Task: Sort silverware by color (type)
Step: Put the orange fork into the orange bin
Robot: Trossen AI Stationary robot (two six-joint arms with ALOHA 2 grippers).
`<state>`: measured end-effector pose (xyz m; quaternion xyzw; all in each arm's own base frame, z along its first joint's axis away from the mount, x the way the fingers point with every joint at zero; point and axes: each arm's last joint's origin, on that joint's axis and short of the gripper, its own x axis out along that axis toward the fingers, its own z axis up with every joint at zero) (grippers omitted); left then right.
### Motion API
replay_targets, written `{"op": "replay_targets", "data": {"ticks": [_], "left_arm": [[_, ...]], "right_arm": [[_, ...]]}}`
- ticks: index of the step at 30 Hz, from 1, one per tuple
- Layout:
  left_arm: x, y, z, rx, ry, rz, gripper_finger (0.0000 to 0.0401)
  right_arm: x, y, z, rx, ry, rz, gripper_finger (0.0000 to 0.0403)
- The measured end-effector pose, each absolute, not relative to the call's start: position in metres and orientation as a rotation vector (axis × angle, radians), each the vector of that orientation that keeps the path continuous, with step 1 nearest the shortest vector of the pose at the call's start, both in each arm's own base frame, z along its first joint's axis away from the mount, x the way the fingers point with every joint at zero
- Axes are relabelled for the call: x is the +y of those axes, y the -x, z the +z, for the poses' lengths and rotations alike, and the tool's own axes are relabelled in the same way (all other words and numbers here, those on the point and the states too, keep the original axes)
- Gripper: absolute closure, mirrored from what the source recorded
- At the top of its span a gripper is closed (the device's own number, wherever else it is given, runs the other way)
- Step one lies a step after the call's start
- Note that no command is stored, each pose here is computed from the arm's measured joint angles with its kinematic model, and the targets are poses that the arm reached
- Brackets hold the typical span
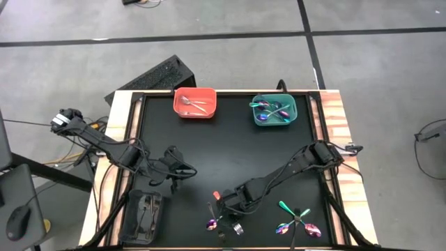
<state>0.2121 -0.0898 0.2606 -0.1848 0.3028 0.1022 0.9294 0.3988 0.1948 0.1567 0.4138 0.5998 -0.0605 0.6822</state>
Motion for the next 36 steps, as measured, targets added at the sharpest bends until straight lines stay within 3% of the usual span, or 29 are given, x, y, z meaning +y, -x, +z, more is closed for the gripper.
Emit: {"op": "replay_targets", "data": {"ticks": [9, 17, 36], "left_arm": [[-0.089, -0.212, 0.260, 0.615, 0.366, 0.231, 0.0276], [-0.085, -0.213, 0.261, 0.592, 0.321, 0.272, 0.0276], [-0.081, -0.212, 0.258, 0.633, 0.321, 0.277, 0.0276]], "right_arm": [[0.189, -0.406, 0.151, 1.345, -0.906, -0.073, 0.0303], [0.176, -0.408, 0.149, 1.380, -0.869, -0.041, 0.0394], [0.179, -0.409, 0.160, 1.380, -1.102, -0.145, 0.0248]]}}
